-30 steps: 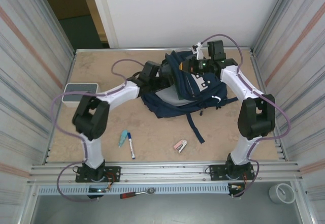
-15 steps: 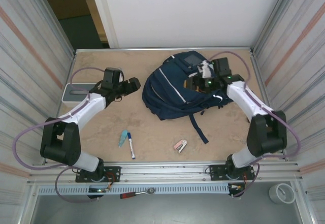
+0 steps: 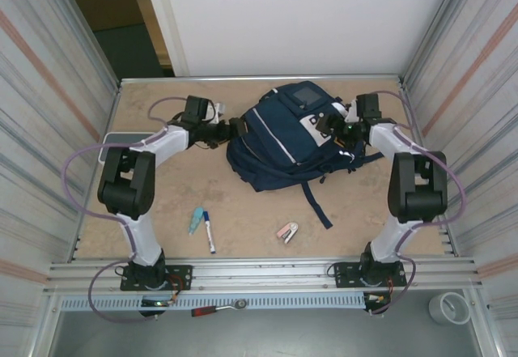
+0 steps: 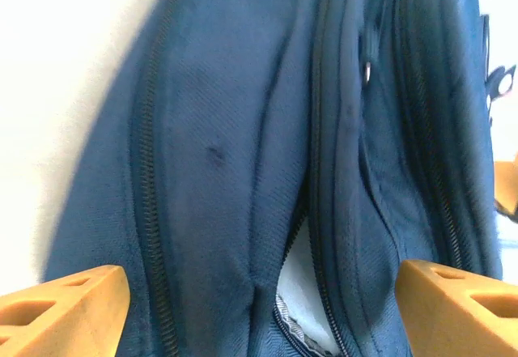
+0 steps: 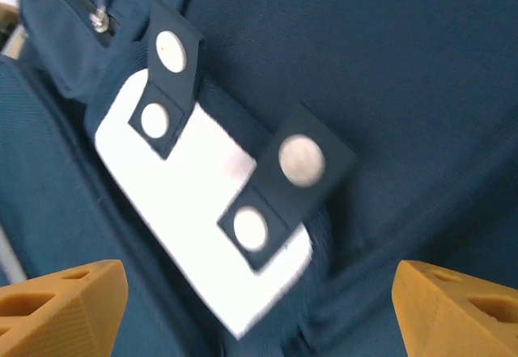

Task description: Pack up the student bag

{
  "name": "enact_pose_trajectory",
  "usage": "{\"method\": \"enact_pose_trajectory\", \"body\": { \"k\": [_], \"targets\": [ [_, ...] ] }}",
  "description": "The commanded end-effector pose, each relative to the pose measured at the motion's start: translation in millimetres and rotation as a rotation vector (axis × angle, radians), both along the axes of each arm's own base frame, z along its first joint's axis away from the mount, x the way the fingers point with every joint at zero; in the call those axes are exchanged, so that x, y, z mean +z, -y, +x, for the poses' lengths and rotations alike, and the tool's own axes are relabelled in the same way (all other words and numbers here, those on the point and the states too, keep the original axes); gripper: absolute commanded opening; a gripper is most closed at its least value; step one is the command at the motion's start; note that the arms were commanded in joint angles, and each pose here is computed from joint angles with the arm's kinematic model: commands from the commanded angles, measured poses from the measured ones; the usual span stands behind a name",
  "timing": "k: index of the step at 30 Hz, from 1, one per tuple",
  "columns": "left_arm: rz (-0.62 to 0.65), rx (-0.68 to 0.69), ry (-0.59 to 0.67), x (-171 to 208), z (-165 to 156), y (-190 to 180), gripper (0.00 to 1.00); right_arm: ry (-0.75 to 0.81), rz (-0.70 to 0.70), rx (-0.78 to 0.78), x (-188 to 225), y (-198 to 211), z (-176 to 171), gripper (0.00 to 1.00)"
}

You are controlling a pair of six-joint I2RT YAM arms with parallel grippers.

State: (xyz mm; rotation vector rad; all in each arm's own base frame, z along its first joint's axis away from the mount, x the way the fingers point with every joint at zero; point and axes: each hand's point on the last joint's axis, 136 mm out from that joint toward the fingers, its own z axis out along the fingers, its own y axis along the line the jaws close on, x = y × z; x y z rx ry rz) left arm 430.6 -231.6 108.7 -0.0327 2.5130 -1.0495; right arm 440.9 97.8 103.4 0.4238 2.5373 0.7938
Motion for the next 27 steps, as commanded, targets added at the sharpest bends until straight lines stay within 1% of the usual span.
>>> {"method": "enact_pose_trajectory", "body": {
  "k": [1,5,8,10,13,15,18,21,25,27],
  "targets": [
    [-0.074,-0.133,0.032,16,-19,35,0.84,0.059,0.011,0.04,17,-26,26,0.83],
    [-0.089,-0.199,0.026,12,-52,67,0.81,0.077,0.001,0.096,16,-55,51,0.81],
    [-0.056,-0.252,0.038,8,-84,92,0.81,0.09,0.011,0.172,16,-93,70,0.8],
    [-0.025,-0.295,0.046,4,-106,108,0.82,0.11,0.038,0.237,21,-127,81,0.8],
    [0.042,-0.332,0.052,-1,-127,116,0.82,0.136,0.049,0.327,31,-168,92,0.81],
    [0.087,-0.342,0.072,1,-136,114,0.83,0.153,0.029,0.36,39,-181,97,0.82],
    [0.144,-0.335,0.12,9,-143,101,0.84,0.169,-0.006,0.372,52,-181,100,0.85],
    [0.204,-0.322,0.182,23,-148,82,0.85,0.195,-0.07,0.356,72,-163,96,0.89],
    [0.298,-0.303,0.317,51,-151,53,0.87,0.225,-0.172,0.348,95,-136,72,0.9],
    [0.351,-0.259,0.387,67,-145,34,0.9,0.241,-0.226,0.34,104,-121,54,0.9]
  ]
}}
